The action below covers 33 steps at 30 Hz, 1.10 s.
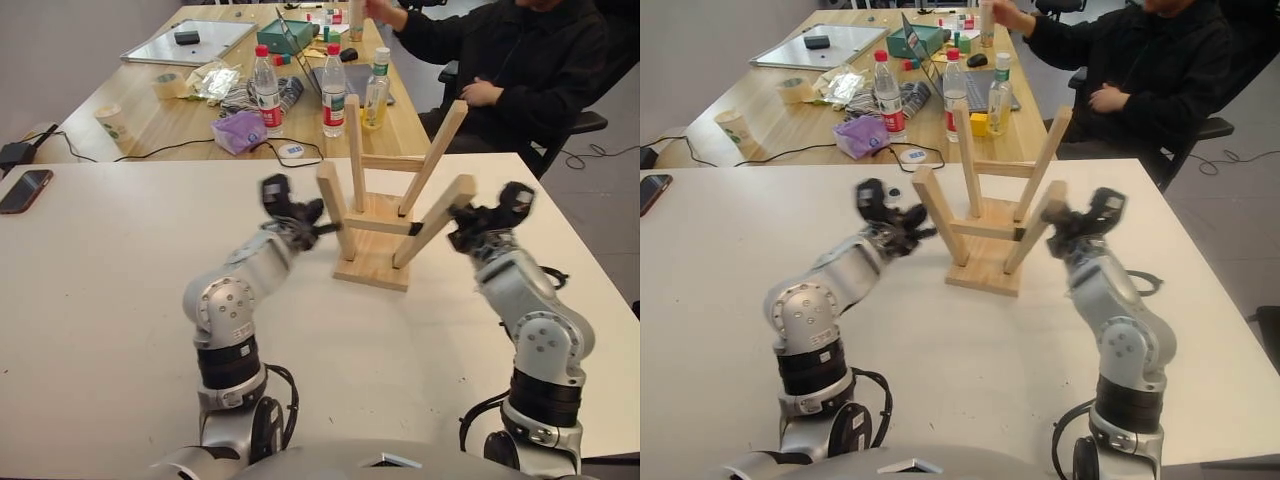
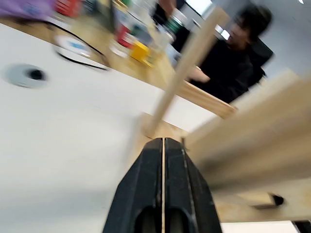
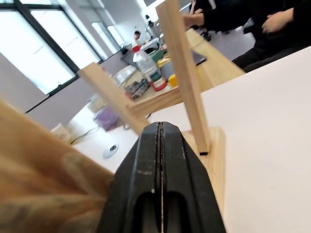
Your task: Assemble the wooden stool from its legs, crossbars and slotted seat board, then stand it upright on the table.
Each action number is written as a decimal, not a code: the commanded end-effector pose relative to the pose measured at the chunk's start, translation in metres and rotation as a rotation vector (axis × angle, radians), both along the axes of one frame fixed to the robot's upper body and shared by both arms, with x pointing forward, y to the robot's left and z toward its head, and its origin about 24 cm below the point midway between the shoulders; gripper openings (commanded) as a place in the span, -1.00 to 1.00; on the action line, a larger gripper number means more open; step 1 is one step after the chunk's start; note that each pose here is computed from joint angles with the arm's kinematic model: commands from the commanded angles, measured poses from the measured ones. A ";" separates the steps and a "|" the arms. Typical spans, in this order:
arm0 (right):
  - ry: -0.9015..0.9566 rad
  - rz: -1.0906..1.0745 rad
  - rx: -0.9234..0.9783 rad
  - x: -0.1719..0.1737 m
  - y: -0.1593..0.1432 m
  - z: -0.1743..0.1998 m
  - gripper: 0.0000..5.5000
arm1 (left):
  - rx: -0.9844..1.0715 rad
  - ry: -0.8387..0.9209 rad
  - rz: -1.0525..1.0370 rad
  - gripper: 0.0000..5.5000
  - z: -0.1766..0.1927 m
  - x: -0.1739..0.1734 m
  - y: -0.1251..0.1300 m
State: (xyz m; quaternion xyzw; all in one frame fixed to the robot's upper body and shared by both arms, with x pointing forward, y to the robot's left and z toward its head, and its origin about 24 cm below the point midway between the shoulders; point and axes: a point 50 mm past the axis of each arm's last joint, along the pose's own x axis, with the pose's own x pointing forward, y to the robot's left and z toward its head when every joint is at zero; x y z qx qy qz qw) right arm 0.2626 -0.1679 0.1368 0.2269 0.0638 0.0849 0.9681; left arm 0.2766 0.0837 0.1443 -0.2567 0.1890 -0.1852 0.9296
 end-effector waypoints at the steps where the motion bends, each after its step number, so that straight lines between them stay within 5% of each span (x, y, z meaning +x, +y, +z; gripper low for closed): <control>1: 0.121 0.361 -0.038 -0.020 0.050 -0.017 -1.00 | -0.044 0.011 -0.353 -0.99 0.008 -0.026 -0.038; 7: 0.113 0.640 -0.088 -0.035 0.072 -0.008 -1.00 | 0.119 0.079 -0.098 -0.99 -0.009 0.001 0.016; 12: 0.063 1.024 -0.024 -0.045 0.118 0.016 -1.00 | 0.123 0.057 -0.088 -0.99 -0.004 0.026 0.026; 15: 0.046 1.066 -0.054 -0.038 0.127 0.024 -1.00 | 0.152 0.053 -0.069 -0.99 -0.007 0.037 0.033; 21: -0.019 1.006 -0.021 -0.025 0.089 0.050 -1.00 | 0.194 0.031 0.072 -0.99 -0.010 0.027 0.087; 27: -0.228 1.053 0.056 -0.022 0.061 0.128 -0.93 | 0.234 -0.115 0.162 -0.93 0.022 0.030 0.141; 31: -0.316 0.732 0.048 0.029 -0.013 0.184 -0.72 | 0.331 -0.115 -0.047 -0.75 0.011 0.019 0.145; 33: -0.271 0.607 0.009 0.052 -0.045 0.174 -0.60 | 0.327 -0.080 -0.148 -0.64 0.001 0.014 0.139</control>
